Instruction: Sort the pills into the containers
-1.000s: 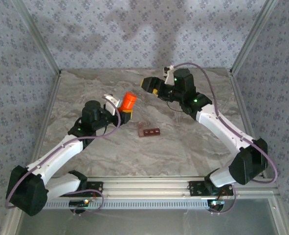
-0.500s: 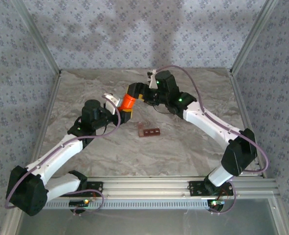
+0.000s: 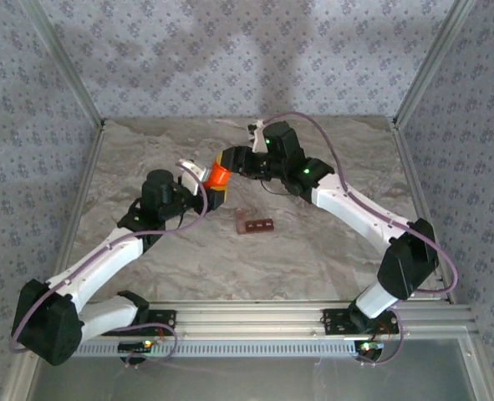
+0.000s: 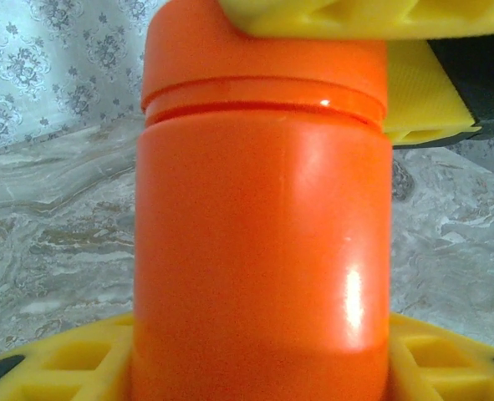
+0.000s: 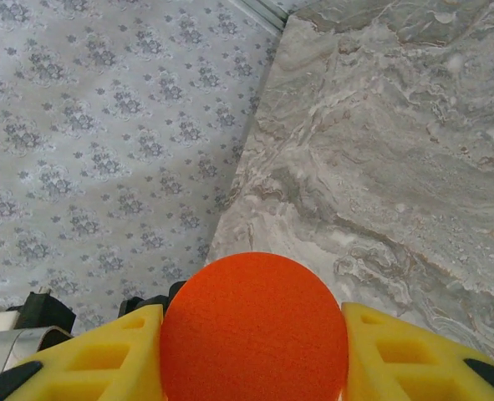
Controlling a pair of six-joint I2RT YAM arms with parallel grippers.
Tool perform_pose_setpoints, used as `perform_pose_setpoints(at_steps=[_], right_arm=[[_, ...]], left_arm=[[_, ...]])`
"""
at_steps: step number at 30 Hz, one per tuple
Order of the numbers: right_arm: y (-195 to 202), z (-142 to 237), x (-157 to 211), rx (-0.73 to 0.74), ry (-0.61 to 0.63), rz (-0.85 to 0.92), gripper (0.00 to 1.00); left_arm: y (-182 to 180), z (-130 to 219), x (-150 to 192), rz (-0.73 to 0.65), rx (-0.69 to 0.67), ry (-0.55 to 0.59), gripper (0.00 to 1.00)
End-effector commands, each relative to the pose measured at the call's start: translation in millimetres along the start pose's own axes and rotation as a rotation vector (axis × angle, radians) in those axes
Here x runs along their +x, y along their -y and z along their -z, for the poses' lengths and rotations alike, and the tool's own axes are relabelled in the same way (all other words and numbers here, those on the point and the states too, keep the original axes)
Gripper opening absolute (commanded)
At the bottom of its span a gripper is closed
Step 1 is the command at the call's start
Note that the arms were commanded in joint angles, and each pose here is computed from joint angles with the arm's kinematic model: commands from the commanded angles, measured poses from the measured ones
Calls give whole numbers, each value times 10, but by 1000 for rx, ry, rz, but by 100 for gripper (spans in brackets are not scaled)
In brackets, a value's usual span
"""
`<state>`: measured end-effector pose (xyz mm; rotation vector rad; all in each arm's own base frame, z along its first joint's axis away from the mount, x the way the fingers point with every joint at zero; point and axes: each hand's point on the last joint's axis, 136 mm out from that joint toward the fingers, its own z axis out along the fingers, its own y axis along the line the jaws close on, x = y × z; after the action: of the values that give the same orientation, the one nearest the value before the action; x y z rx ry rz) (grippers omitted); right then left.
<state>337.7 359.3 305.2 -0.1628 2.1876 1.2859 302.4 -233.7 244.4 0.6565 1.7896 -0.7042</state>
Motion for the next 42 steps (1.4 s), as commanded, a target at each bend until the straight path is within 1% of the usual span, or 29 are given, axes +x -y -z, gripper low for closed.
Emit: perform_pose_setpoints(at_steps=[1,3,5,7,9,10,11,12,14,15,18,20,25,32,37,42], right_arm=[[-98,10,14,-132,-24,169,39],[-261,125,-6,-280,-9,309,40],[-325,273,-50,-371,26,399,41],[-325,331,-89,-391,18,397,41],[-348,329,-103,-386,4,385,45],[-380,336,-106,-388,1,384,53],[-394,339,-101,-380,-5,378,65],[-391,348,-117,-358,1,368,73],[-350,381,-168,-311,27,348,80],[-303,406,-212,-279,40,330,82],[-120,476,-330,-178,77,237,83],[-20,539,-402,-142,110,166,83],[231,629,-434,-33,138,13,83],[382,620,-445,36,151,-57,84],[420,610,-492,77,152,-70,84],[416,505,-523,97,147,-73,83]], left_arm=[[104,23,-323,0,41,98,0],[152,45,-370,16,73,120,0],[205,76,-425,39,112,143,0],[232,99,-462,48,130,152,0],[233,110,-469,46,128,147,0],[226,110,-467,44,123,142,0],[216,108,-455,41,118,137,0],[211,106,-439,37,114,129,0],[188,106,-416,38,101,113,0],[194,109,-404,34,100,103,0],[194,146,-374,24,91,78,0],[191,185,-357,13,80,76,0],[148,224,-335,-8,48,81,0],[84,159,-293,-10,24,65,0],[66,67,-257,-13,30,41,0],[82,7,-216,-15,40,20,0]])
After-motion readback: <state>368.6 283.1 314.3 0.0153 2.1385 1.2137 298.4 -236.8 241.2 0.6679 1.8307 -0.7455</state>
